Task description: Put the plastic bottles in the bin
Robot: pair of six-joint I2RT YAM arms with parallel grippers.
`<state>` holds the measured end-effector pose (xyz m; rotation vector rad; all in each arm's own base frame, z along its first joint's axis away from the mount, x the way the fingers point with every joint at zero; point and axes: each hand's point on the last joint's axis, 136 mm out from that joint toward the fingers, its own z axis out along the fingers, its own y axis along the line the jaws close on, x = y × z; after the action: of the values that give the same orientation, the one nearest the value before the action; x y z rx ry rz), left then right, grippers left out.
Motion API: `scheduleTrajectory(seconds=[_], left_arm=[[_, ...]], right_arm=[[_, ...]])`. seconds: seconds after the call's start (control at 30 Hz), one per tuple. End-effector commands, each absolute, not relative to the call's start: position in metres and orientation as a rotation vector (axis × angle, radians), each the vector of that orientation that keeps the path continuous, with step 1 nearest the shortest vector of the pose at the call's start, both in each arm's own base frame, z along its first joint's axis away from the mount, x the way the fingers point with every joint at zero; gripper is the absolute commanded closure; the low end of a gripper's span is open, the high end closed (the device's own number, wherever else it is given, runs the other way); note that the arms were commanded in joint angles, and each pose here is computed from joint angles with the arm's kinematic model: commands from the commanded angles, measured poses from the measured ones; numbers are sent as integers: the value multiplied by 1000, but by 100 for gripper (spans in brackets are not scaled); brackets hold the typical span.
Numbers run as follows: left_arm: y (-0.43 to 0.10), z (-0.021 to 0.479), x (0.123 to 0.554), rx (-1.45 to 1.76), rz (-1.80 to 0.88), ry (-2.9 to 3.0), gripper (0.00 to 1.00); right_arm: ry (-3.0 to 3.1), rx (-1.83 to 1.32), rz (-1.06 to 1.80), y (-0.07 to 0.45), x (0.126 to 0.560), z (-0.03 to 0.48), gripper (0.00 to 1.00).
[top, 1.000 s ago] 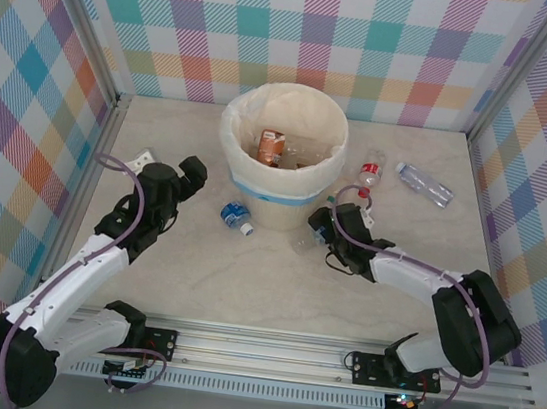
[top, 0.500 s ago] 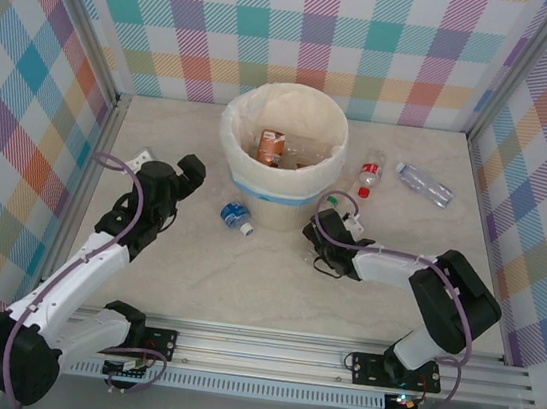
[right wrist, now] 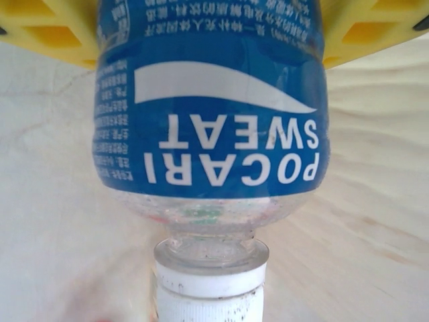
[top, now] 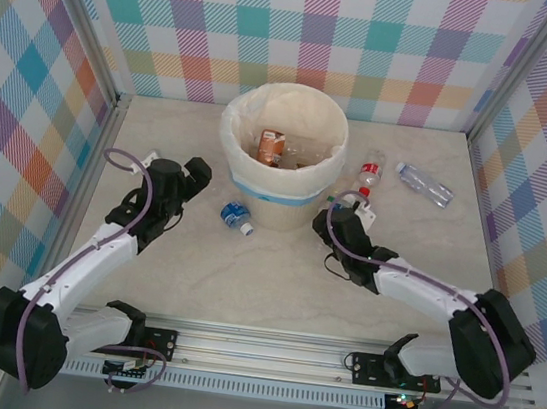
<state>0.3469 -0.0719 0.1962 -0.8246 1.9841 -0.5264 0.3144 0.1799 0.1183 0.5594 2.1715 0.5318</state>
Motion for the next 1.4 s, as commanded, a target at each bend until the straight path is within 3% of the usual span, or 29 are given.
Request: scheduleTrajectory(seconds=[0.0, 0.53, 0.93, 1.37], left_arm=[[-73, 196, 351, -846, -560, 1972, 0], [-75, 178, 349, -879, -564, 2017, 0], [-66, 173, 347, -985, -575, 1947, 0], [-77, 164, 346, -975, -638, 1986, 0]], right_arm=[[2126, 433, 373, 159, 313, 138, 45], [1798, 132, 318, 137, 315, 299, 47], [1595, -92, 566, 200, 338, 407, 44], [1692, -312, 572, 274, 406, 411, 41]])
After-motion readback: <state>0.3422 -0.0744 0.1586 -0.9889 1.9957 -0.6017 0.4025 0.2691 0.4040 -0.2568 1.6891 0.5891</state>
